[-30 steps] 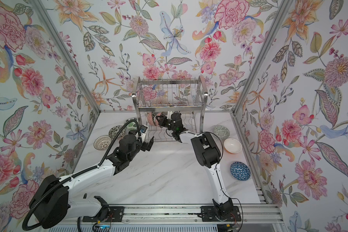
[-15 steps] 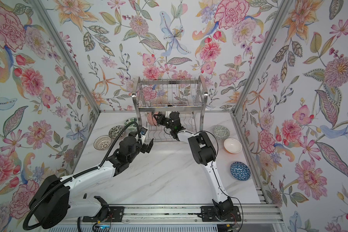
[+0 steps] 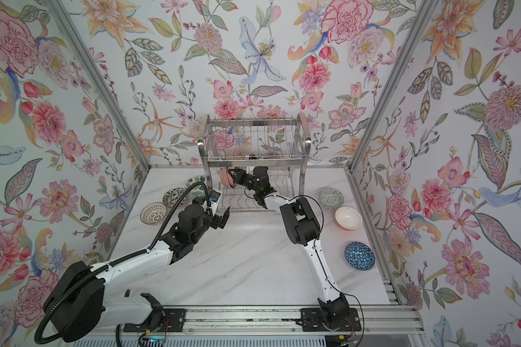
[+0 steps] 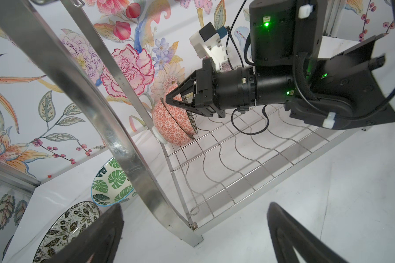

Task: Load bowls into a dish rack
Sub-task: Place the bowl in the dish rack.

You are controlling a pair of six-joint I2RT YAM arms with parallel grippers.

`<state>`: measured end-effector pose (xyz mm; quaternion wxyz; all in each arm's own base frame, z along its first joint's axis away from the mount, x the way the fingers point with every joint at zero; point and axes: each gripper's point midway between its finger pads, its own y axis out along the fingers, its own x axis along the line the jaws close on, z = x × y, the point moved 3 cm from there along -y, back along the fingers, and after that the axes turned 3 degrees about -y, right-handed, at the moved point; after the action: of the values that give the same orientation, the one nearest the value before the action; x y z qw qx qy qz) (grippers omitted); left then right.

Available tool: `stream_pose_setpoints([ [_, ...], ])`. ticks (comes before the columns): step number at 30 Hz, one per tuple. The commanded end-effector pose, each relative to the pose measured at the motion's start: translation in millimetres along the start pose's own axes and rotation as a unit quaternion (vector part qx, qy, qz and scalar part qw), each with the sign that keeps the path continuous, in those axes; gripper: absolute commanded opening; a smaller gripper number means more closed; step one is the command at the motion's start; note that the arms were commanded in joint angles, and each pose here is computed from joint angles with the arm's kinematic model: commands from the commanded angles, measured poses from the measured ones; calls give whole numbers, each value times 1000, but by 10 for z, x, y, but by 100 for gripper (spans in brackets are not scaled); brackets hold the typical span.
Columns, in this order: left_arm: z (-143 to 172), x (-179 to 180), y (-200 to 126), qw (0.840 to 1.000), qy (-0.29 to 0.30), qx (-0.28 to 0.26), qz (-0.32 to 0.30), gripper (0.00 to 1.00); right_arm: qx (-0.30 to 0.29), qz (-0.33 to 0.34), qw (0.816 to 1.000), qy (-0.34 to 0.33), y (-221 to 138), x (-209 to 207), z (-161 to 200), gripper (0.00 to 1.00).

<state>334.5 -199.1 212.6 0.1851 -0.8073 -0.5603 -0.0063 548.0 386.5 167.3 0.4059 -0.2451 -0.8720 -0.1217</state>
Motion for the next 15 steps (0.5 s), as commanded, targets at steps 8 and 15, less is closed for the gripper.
stream_pose_setpoints([
  [8,7,-38,-26,1000,7,-5,6,99,7,-26,1000,2,33,11,-5,7],
  [15,4,-39,-24,1000,6,-5,7,99,7,-21,1000,4,6,-51,-14,8],
])
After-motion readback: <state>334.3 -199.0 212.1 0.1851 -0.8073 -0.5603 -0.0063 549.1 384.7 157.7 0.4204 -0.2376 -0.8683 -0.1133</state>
